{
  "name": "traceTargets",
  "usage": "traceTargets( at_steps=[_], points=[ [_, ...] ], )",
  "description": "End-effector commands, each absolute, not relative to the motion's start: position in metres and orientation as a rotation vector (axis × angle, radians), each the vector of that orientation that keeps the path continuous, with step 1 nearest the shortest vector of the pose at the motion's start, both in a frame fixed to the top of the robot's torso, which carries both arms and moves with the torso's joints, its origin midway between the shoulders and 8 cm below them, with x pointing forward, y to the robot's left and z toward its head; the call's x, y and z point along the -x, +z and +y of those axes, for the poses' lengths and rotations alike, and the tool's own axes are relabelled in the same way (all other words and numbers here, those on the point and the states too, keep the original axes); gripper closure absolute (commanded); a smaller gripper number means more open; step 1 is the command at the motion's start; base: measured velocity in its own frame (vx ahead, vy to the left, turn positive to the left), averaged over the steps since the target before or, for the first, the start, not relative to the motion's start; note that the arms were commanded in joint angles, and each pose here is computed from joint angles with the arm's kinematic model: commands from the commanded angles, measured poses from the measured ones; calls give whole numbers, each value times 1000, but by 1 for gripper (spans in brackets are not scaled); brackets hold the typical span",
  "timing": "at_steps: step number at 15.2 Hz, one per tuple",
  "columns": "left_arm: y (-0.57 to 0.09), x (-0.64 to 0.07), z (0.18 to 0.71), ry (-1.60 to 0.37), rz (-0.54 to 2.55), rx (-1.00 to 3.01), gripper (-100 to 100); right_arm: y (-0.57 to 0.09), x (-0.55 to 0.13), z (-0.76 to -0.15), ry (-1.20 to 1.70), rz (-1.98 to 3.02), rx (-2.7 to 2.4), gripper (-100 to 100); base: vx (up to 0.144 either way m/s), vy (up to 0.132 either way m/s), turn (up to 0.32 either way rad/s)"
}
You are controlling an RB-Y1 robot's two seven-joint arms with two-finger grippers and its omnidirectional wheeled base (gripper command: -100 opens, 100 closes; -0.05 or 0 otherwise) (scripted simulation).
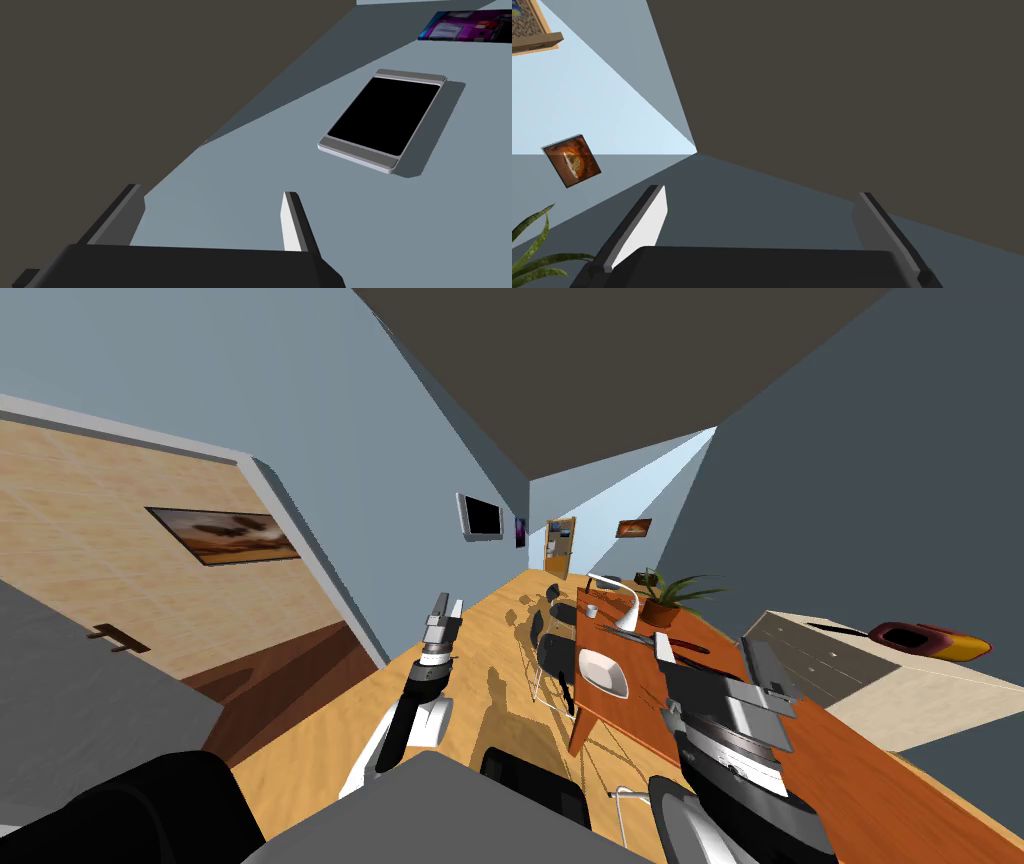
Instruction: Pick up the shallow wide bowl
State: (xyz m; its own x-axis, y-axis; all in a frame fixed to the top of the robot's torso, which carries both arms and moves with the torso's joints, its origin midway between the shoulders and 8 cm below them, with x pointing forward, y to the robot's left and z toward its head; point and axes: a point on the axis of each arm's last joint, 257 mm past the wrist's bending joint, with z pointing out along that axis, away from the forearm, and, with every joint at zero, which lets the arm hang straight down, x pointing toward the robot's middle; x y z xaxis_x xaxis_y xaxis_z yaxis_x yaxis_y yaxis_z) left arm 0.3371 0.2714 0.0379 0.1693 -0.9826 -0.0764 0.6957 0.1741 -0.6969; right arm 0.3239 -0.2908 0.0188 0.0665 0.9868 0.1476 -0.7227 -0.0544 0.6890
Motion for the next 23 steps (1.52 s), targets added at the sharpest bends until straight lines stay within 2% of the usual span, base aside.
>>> traceTargets(
  at_steps=[1,11,23],
  points=[
    [38,-337,271,-1295,598,588,0,17,-327,-284,1468,521,-698,-100,5,7,-18],
    [38,-337,271,-1295,598,588,0,-23,-355,-247,1328,836,-550,-100,27,29,-43],
    [38,-337,271,-1295,598,588,0,-125,-391,-211,961,1265,-255,-100,43,45,-53]
  ],
)
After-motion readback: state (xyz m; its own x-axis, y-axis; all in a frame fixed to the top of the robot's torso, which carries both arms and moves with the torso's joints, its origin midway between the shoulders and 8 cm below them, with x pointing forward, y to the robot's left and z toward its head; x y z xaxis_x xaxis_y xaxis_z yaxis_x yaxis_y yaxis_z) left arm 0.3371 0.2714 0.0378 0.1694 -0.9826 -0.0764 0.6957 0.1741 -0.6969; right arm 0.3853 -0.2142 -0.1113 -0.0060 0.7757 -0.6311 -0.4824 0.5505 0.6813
